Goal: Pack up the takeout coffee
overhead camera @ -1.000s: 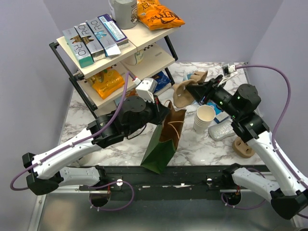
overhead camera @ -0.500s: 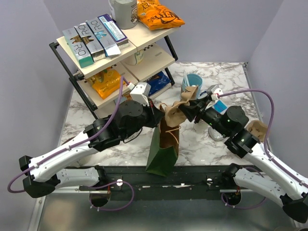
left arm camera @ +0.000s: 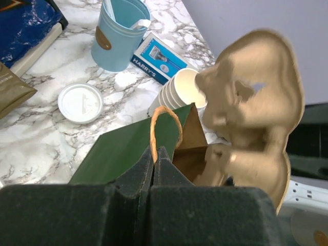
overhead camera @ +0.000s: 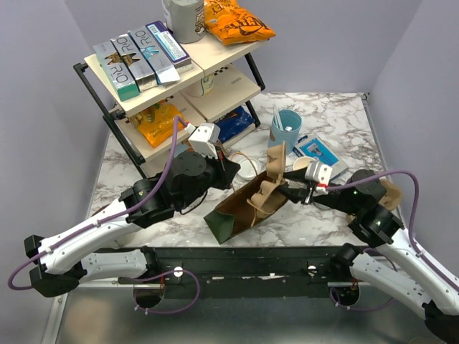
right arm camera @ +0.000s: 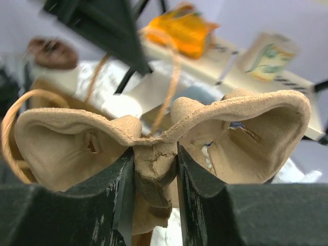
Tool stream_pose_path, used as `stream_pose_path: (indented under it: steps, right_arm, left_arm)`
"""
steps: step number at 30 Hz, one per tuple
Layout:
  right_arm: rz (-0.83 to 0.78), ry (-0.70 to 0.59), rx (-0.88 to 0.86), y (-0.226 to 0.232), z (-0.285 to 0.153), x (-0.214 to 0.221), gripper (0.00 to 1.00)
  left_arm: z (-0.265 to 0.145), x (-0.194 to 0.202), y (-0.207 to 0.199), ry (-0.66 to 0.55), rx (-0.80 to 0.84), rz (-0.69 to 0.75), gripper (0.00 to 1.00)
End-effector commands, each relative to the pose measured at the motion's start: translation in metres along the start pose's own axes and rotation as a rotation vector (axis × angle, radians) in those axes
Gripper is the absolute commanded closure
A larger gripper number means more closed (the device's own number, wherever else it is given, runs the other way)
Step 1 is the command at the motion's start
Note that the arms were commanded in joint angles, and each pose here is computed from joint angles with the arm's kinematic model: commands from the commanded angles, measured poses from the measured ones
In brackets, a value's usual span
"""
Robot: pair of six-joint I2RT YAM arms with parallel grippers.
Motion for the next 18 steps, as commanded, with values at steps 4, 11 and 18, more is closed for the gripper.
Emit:
stream_pose_path:
  steps: [4, 11, 18]
  right_arm:
    - [-0.134, -0.060, -0.324, 0.045, -0.020, -0.008, 0.62]
    - [-0.141, -0.039, -0.416, 0.062, -0.032, 0.003, 0.62]
    - [-0.189, -0.044, -0.467, 0.070, -0.044, 0.002, 0.62]
  left_arm:
    - [-0.003, -0.018, 0.020, -0.088, -0.180, -0.015, 1.00]
    - [-0.005, -0.027, 0.053, -0.141, -0.436, -0.062, 1.00]
    - [-0.010, -0.029, 0.067, -0.134, -0.484, -0.096, 1.00]
Point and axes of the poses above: each gripper's point midway between its finger pads, its own z axis out along the fingers, its own y axis along the line the jaws close on, x = y × z, the point moved 4 cm from there along -z, back along the fingers, and after that the axes turned 7 degrees about -z, right-handed, at the moved point
